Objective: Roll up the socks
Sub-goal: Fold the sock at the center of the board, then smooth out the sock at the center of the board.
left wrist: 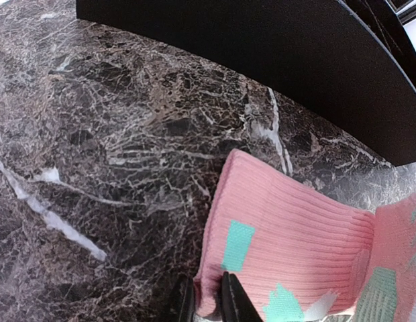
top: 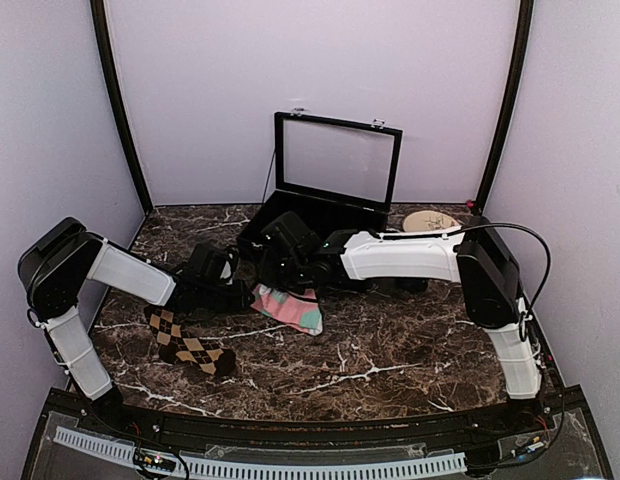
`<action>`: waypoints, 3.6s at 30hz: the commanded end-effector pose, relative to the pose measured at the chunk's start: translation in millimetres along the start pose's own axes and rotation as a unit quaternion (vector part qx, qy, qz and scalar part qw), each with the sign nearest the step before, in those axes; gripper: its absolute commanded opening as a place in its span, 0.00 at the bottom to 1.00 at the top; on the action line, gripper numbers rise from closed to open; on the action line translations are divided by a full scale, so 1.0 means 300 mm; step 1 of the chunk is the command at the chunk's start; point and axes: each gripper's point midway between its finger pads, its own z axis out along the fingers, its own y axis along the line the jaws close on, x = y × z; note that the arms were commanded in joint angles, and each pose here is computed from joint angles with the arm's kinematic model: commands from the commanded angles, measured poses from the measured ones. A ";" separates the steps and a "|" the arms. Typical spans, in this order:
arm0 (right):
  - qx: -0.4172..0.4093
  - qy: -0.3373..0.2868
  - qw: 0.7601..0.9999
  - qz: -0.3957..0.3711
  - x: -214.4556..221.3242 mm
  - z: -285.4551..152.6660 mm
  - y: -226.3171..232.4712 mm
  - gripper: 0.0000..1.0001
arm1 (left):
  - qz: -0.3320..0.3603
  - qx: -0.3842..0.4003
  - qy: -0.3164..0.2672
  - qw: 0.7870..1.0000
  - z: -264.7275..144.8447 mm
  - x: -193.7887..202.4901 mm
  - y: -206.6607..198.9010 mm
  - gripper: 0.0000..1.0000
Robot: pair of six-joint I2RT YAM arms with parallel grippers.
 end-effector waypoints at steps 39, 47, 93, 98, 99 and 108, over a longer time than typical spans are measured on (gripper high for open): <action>-0.012 -0.028 1.000 0.010 -0.059 0.053 -0.052 0.64 | -0.018 -0.026 0.077 0.997 -0.004 0.151 0.066 0.16; -0.005 -0.048 0.999 0.011 -0.071 -0.042 -0.098 0.62 | -0.017 -0.031 0.077 0.996 -0.002 0.151 0.071 0.16; 0.016 -0.011 1.000 -0.002 0.090 -0.015 -0.254 0.55 | 0.055 0.039 0.031 0.997 -0.128 -0.069 -0.129 0.42; 0.016 -0.006 1.000 -0.003 0.102 -0.011 -0.259 0.55 | 0.048 0.037 0.050 0.997 -0.095 -0.061 -0.133 0.40; 0.015 -0.005 1.000 -0.003 0.102 -0.012 -0.258 0.55 | 0.046 0.035 0.057 0.997 -0.088 -0.056 -0.130 0.40; 0.013 0.000 1.000 -0.003 0.113 -0.006 -0.262 0.55 | 0.032 0.030 0.079 0.996 -0.050 -0.025 -0.116 0.38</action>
